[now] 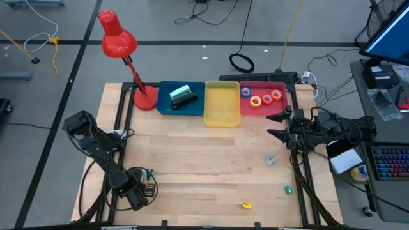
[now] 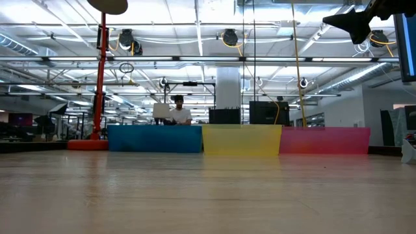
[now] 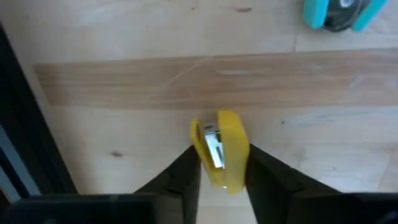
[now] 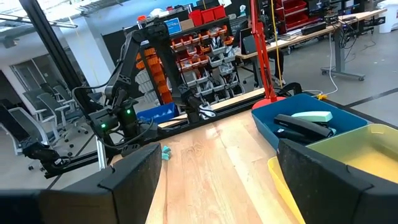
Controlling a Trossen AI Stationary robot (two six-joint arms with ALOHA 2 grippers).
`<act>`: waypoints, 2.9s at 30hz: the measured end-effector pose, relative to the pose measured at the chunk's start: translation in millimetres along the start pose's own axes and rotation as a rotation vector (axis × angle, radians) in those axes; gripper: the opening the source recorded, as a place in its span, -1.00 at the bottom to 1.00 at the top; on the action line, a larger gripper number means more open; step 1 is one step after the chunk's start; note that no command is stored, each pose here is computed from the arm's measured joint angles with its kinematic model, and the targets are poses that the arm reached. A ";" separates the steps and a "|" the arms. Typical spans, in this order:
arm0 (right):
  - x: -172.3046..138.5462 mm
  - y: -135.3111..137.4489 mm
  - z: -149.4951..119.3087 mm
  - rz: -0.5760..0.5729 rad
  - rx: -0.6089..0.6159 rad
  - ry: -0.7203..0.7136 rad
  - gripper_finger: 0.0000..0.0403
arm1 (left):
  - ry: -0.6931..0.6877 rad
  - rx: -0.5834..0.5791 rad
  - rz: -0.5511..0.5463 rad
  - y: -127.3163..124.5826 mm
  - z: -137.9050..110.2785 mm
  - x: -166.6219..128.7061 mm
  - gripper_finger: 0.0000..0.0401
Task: Pick and place Stapler, Stapler remover, tape
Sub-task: Put the left small yellow stapler into the blue bin
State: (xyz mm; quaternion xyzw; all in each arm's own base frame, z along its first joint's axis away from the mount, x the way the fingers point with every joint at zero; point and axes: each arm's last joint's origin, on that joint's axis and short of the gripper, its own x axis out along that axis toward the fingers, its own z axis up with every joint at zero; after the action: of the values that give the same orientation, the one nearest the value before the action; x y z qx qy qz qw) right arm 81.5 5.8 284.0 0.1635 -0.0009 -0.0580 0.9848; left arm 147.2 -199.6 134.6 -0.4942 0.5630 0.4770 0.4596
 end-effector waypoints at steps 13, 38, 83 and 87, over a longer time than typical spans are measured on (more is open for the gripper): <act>-0.1 -0.1 0.0 -0.001 -0.001 0.000 0.53 | -0.014 0.104 -0.047 -1.6 -2.6 -15.7 -0.74; -0.1 -0.1 -0.1 -0.002 -0.025 0.001 0.53 | -0.747 0.544 -0.567 -111.2 240.2 -167.4 -0.71; -0.1 -0.3 -0.6 -0.004 -0.007 0.007 0.53 | -0.411 0.719 -0.120 -194.8 391.8 -107.3 -0.63; -0.1 -0.3 -0.6 -0.004 -0.007 0.007 0.53 | -0.412 0.735 -0.117 -194.8 391.8 -107.3 -0.43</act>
State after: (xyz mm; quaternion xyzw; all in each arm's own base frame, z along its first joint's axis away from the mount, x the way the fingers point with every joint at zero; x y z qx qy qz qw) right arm 81.4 5.7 283.4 0.1603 0.0029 -0.0592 0.9853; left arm 368.6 190.5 176.6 -0.2229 0.5632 0.3063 0.7344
